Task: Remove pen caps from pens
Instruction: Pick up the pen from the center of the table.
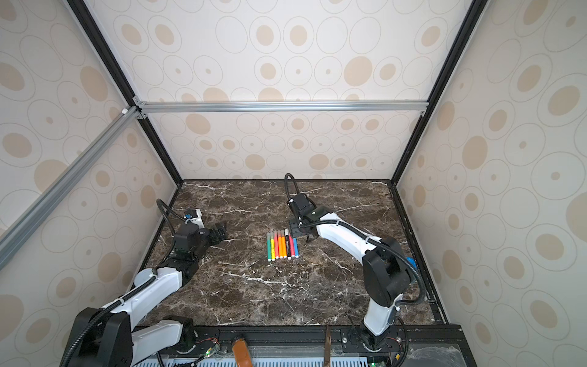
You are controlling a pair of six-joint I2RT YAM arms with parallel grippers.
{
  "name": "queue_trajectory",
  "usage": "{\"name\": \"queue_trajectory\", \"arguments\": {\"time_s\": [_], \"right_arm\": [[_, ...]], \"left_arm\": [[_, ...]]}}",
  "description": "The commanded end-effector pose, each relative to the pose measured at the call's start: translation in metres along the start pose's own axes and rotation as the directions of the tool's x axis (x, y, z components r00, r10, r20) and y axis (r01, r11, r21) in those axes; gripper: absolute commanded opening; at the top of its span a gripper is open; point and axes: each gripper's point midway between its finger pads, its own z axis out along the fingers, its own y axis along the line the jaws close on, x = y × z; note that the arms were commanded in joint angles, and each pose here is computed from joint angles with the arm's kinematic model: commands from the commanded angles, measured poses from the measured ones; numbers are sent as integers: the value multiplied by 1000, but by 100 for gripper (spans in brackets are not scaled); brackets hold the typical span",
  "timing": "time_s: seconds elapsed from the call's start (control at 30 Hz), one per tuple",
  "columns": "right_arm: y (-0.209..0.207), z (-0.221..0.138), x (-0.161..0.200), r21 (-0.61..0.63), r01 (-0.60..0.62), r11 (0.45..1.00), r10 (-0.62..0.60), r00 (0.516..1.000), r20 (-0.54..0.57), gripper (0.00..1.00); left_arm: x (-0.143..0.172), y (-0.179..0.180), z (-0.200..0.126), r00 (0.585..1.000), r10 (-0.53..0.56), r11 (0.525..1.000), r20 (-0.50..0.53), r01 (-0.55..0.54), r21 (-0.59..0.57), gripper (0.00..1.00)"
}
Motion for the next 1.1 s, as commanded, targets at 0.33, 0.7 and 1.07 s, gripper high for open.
{"name": "queue_trajectory", "arguments": {"time_s": [0.33,0.7,1.07], "right_arm": [[12,42,39,-12,-17,1000,15,983,-184,57],[14,63,44,4,-17,1000,17,974,-225,51],[12,73,54,29,-20,999,27,964,-266,47]], "left_arm": [[-8,-15,4,1000,-8,999,-11,8,32,100],[-10,-16,4,1000,-8,999,-8,8,37,100],[-2,-13,6,999,-3,1000,-41,4,22,100]]}}
